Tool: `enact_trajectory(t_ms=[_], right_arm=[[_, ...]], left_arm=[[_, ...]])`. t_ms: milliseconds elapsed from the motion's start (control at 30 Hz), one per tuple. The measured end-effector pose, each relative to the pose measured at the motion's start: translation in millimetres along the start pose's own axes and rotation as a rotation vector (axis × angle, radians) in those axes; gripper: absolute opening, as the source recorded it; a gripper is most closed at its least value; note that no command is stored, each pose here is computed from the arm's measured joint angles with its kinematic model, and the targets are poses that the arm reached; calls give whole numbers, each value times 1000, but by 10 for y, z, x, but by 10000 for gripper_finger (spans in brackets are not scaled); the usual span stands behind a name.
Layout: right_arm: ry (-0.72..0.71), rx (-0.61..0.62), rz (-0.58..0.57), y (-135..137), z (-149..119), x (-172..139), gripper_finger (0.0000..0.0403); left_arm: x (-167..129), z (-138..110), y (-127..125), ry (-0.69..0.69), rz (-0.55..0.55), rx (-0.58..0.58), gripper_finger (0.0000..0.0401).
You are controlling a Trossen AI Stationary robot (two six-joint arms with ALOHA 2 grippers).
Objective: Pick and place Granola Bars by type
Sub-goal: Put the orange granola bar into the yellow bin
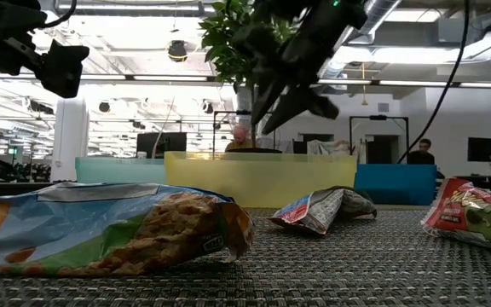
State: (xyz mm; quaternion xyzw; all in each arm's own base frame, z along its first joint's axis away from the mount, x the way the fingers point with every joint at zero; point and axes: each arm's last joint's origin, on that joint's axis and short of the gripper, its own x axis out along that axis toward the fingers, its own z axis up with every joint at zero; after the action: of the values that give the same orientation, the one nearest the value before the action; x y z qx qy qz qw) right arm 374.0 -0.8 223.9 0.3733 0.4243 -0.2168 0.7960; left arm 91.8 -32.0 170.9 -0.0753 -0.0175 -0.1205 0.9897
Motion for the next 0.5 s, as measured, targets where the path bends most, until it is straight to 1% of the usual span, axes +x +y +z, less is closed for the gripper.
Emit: enact_trajectory(t_ms=[200, 367, 433, 500], right_arm=[[50, -127, 6, 132, -245, -283, 95], [116, -228, -15, 184, -478, -517, 95], [150, -214, -40, 188, -580, -592, 95], [183, -162, -70, 190, -678, -650, 95]], left_arm=[[0, -1, 0, 0, 0, 0, 265], [0, 0, 0, 0, 0, 0, 265], [0, -1, 0, 0, 0, 0, 265], [0, 0, 0, 0, 0, 2, 265]])
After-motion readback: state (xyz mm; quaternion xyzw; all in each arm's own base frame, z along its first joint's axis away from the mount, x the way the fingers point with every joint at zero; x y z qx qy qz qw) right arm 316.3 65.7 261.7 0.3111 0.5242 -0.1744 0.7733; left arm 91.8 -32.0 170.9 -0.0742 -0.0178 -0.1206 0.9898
